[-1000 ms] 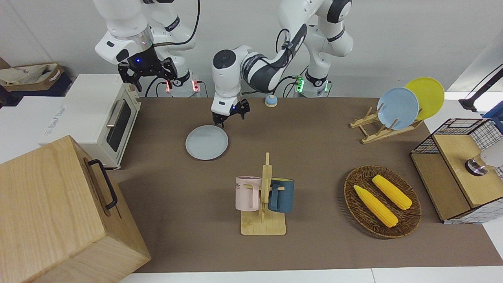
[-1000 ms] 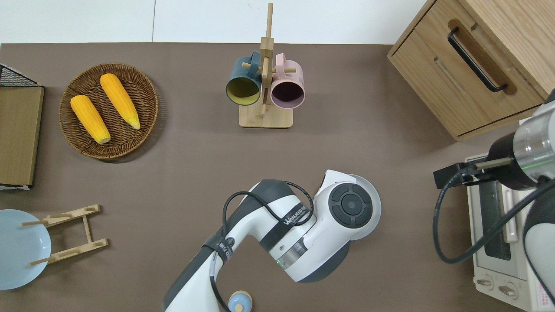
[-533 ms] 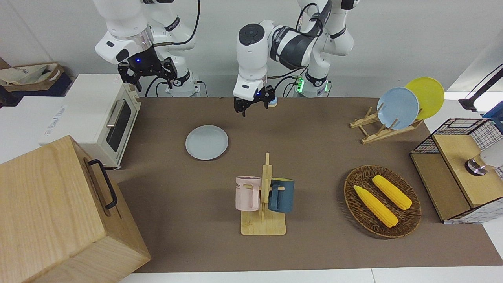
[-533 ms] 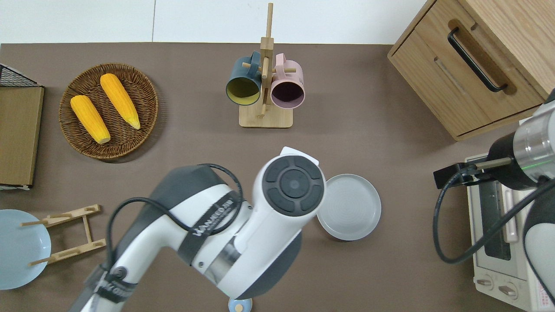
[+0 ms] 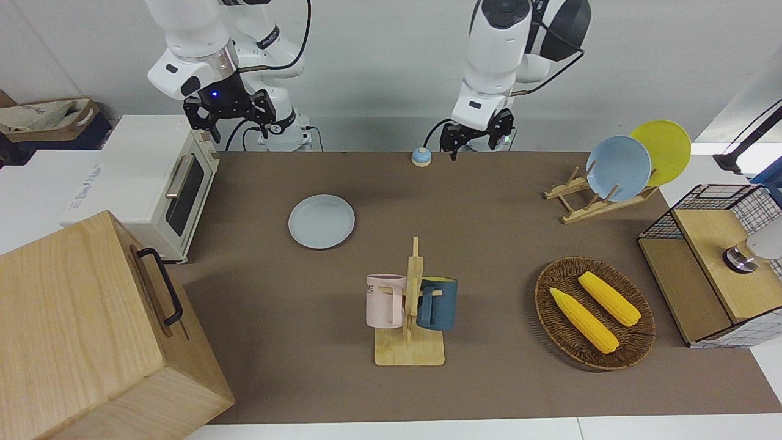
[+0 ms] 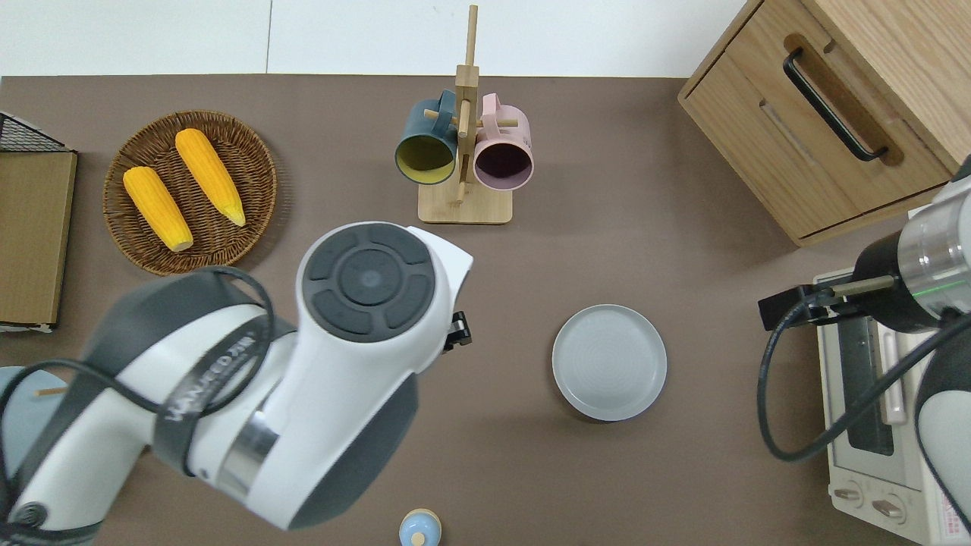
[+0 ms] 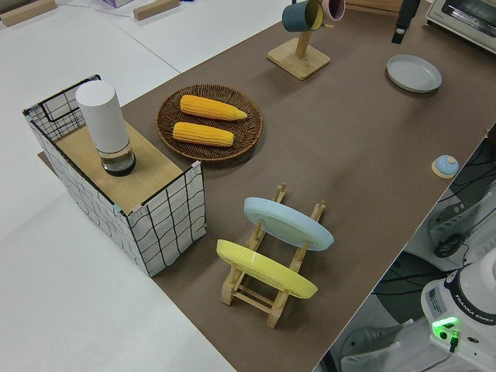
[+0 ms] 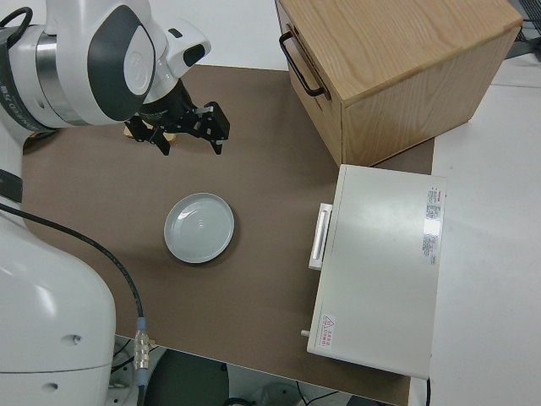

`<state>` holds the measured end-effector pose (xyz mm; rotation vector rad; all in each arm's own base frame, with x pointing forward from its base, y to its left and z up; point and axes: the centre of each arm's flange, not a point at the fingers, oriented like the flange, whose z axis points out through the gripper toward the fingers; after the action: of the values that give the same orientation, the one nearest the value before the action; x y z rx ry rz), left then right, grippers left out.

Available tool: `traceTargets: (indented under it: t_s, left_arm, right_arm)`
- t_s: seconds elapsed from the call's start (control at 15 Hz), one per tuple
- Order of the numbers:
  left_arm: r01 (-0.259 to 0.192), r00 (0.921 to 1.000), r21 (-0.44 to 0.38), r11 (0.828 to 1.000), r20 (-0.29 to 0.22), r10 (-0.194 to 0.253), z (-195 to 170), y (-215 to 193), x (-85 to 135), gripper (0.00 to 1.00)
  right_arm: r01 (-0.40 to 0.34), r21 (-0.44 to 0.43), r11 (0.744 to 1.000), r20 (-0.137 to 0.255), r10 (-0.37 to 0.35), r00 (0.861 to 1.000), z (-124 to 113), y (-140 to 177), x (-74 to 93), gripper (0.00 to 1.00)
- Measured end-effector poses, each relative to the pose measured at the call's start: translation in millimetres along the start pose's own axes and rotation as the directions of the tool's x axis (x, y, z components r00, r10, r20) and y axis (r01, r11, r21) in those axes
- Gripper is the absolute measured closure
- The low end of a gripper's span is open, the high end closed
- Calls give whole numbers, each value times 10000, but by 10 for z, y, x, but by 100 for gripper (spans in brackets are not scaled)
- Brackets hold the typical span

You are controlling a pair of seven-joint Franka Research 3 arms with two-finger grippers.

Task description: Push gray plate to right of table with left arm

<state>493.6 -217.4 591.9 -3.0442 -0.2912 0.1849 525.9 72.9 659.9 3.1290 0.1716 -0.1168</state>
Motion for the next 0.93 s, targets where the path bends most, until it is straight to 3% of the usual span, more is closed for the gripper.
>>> traceTargets:
  t_s: [0.47, 0.67, 0.8, 0.93]
  left_arm:
    - [-141, 9999, -367, 9992, -23, 140, -140, -959, 378, 0]
    - [-709, 9967, -1073, 9917, -476, 661, -199, -1352, 583, 0]
    - [-1529, 9868, -1086, 9823, -699, 1458, -206, -1503, 645, 0]
    - [-1763, 9828, -1081, 9784, -747, 1689, -202, -1605, 677, 0]
  right_arm:
    - [0, 0, 10000, 0, 0, 10000, 0, 0, 0, 1]
    - [0, 0, 10000, 0, 0, 10000, 0, 0, 0, 1]
    - [0, 0, 10000, 0, 0, 10000, 0, 0, 0, 1]
    - [0, 0, 10000, 0, 0, 10000, 0, 0, 0, 1]
